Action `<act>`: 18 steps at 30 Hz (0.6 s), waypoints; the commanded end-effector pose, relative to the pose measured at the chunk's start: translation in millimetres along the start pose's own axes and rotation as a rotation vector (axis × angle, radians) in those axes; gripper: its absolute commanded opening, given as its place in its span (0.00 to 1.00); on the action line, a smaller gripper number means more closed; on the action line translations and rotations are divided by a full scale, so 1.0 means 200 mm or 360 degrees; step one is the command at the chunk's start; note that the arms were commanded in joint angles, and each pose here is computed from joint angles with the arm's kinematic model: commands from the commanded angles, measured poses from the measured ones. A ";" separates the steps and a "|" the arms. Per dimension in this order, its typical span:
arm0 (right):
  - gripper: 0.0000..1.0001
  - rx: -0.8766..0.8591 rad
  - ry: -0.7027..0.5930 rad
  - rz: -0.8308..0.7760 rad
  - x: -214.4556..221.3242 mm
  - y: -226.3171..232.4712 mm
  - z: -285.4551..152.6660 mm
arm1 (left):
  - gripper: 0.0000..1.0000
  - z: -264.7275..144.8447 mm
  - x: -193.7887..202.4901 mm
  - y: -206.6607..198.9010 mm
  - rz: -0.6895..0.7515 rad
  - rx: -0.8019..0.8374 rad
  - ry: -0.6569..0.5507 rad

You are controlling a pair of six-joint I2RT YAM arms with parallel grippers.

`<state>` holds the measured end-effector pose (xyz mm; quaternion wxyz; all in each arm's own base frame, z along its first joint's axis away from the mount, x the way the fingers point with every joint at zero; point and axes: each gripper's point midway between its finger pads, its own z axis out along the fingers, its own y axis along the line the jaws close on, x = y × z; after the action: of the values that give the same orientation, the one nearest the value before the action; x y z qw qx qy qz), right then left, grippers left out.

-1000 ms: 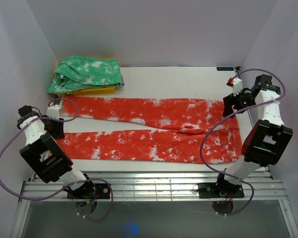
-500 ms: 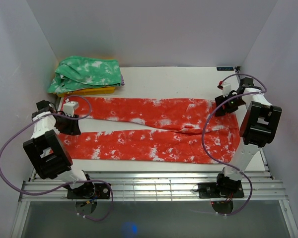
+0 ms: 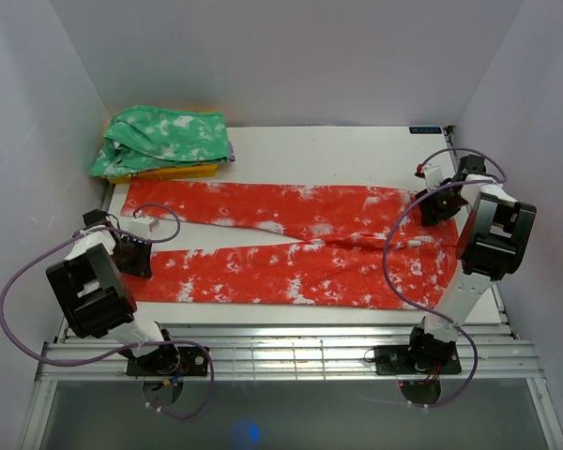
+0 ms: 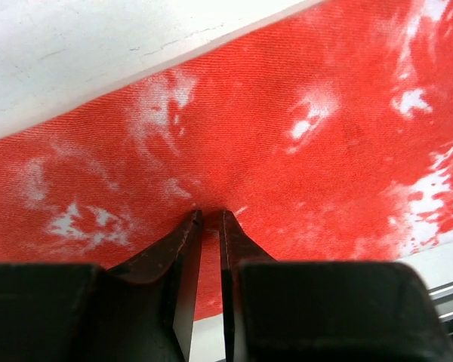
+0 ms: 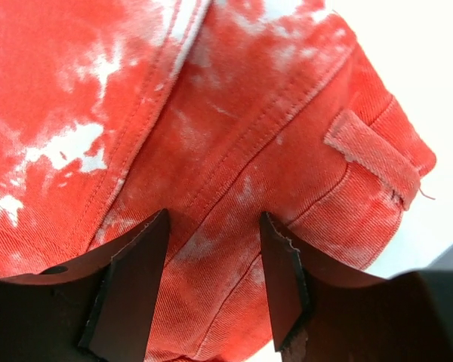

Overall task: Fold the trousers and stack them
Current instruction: Fold the trousers

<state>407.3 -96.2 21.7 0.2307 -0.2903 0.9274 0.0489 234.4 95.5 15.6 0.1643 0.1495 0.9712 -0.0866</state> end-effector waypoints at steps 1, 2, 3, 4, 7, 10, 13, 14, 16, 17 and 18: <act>0.56 0.0156 0.0207 -0.0220 0.20 -0.13 -0.07 | 0.26 0.02 0.18 -0.04 0.0068 0.0019 0.0196; 0.56 0.0161 0.0209 -0.0257 0.20 -0.13 -0.09 | 0.28 -0.02 0.14 -0.04 0.0116 0.0022 0.0156; 0.56 0.0167 0.0203 -0.0294 0.19 -0.13 -0.10 | 0.28 -0.06 0.09 -0.03 0.0131 0.0016 0.0099; 0.55 0.0159 0.0187 -0.0342 0.18 -0.13 -0.11 | 0.32 -0.09 0.00 -0.04 0.0153 0.0046 -0.0014; 0.55 0.0136 0.0094 -0.0401 0.10 -0.13 -0.17 | 0.38 -0.29 -0.37 0.01 0.0150 0.0027 -0.0364; 0.55 0.0090 -0.0019 -0.0408 -0.03 -0.13 -0.21 | 0.38 -0.32 -0.61 0.02 0.0055 0.0129 -0.0487; 0.56 0.0037 -0.0067 -0.0372 -0.10 -0.12 -0.22 | 0.37 -0.30 -0.86 0.05 0.0018 0.0183 -0.0574; 0.56 0.0025 -0.0062 -0.0355 -0.10 -0.11 -0.22 | 0.37 -0.30 -0.95 0.07 0.0049 0.0171 -0.0632; 0.56 0.0002 -0.0071 -0.0321 -0.12 -0.11 -0.21 | 0.36 -0.20 -1.02 0.05 0.0014 0.0190 -0.0618; 0.57 0.0007 -0.0080 -0.0315 -0.14 -0.11 -0.21 | 0.36 -0.17 -1.08 0.08 0.0039 0.0156 -0.0662; 0.57 -0.0002 -0.0080 -0.0283 -0.14 -0.11 -0.20 | 0.36 -0.13 -1.11 0.07 0.0046 0.0128 -0.0652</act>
<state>423.7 -120.4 71.7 0.2604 -0.3712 0.8913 0.0043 409.8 77.6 122.7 0.3438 0.1709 0.9147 -0.1263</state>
